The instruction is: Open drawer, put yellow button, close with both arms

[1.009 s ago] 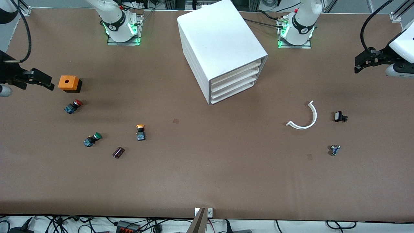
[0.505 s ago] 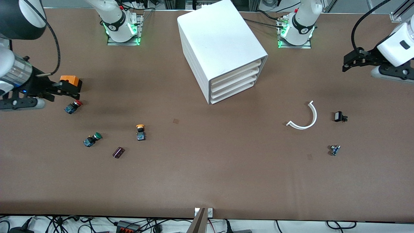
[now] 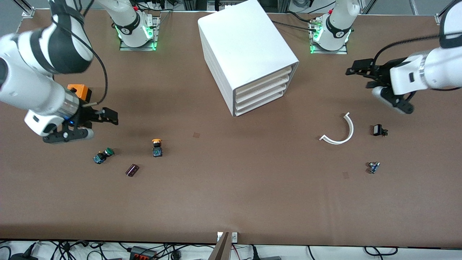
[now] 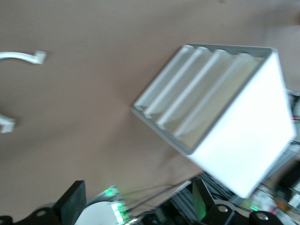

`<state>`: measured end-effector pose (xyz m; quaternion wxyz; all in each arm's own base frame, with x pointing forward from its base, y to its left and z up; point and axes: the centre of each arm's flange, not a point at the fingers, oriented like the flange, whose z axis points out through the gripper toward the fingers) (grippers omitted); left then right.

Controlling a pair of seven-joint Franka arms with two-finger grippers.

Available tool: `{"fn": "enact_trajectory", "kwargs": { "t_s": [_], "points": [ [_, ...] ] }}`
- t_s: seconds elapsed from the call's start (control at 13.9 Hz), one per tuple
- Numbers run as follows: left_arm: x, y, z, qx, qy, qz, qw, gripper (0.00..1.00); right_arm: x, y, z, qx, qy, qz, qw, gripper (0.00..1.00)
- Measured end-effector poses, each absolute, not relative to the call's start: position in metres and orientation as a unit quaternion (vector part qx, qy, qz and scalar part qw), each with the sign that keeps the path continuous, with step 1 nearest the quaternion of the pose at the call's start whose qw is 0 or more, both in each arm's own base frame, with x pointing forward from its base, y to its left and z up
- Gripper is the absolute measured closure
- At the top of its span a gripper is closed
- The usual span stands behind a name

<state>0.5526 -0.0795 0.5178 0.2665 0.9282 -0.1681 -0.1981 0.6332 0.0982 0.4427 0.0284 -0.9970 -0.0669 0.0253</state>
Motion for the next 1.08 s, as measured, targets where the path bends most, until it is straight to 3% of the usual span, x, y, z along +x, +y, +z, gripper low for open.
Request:
{"fn": "enact_trajectory", "kwargs": {
  "t_s": [0.43,0.79,1.08],
  "points": [
    [0.566,-0.126,0.408,0.821,-0.219,-0.245,0.467,0.00,0.649,0.129,0.346,-0.994,-0.085,0.068,0.019,0.00],
    [0.561,-0.159,0.319,0.744,-0.217,-0.261,0.576,0.00,0.658,0.152,0.276,-0.993,-0.099,0.067,0.013,0.00],
    [0.539,-0.185,0.265,0.708,-0.225,-0.240,0.625,0.00,0.659,0.176,0.254,-0.991,-0.115,0.070,0.010,0.00]
  ]
}}
